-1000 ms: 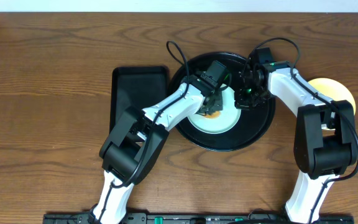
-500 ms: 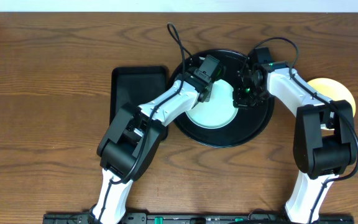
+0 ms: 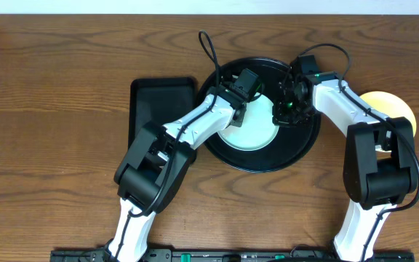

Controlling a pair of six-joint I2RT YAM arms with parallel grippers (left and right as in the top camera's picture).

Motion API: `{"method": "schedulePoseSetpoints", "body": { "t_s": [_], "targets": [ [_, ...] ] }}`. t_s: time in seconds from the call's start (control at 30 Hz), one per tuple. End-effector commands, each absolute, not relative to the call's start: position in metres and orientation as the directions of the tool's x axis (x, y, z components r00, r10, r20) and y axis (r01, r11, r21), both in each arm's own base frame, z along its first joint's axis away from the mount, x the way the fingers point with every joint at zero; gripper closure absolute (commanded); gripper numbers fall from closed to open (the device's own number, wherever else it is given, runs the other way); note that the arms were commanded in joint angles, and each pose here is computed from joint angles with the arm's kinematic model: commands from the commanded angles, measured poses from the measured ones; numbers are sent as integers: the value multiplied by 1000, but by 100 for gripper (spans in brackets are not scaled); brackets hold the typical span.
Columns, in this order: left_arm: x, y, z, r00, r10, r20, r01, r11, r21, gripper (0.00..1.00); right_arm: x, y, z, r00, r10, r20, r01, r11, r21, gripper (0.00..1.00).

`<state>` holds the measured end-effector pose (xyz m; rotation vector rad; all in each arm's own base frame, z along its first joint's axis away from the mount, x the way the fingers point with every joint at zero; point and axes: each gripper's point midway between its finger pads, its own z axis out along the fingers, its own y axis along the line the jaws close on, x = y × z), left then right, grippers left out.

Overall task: Clean dirty plates on tray and stack at the side
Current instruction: 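Scrub the green plate with the sponge while right gripper holds rim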

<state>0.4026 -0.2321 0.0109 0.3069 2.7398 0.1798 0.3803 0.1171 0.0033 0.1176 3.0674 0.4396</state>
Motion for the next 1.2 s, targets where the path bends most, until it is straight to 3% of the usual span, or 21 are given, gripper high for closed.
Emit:
{"method": "schedulePoseSetpoints", "body": {
  "t_s": [0.0, 0.33, 0.6, 0.77, 1.0, 1.17],
  "targets": [
    [369, -215, -15, -965, 182, -188, 160, 979, 125, 93, 375, 89, -15, -994, 110, -8, 107, 983, 146, 99],
    [443, -265, 14, -851, 105, -515, 147, 988, -42, 92, 376, 89, -15, -996, 89, -14, 86, 985, 147, 99],
    [475, -271, 38, -725, 219, -654, 239, 969, 59, 92, 377, 89, -15, -996, 89, -18, 86, 985, 147, 99],
    [466, -258, 29, -728, 349, -590, 306, 936, 176, 92, 377, 90, -15, -996, 90, -17, 86, 985, 148, 99],
    [430, -234, 6, -809, 417, -413, 350, 908, 232, 93, 378, 90, -15, -996, 90, -22, 85, 985, 149, 99],
    [403, -219, 0, -896, 309, -320, 257, 946, 196, 93, 378, 90, -15, -996, 90, -22, 86, 985, 149, 99]
  ]
}}
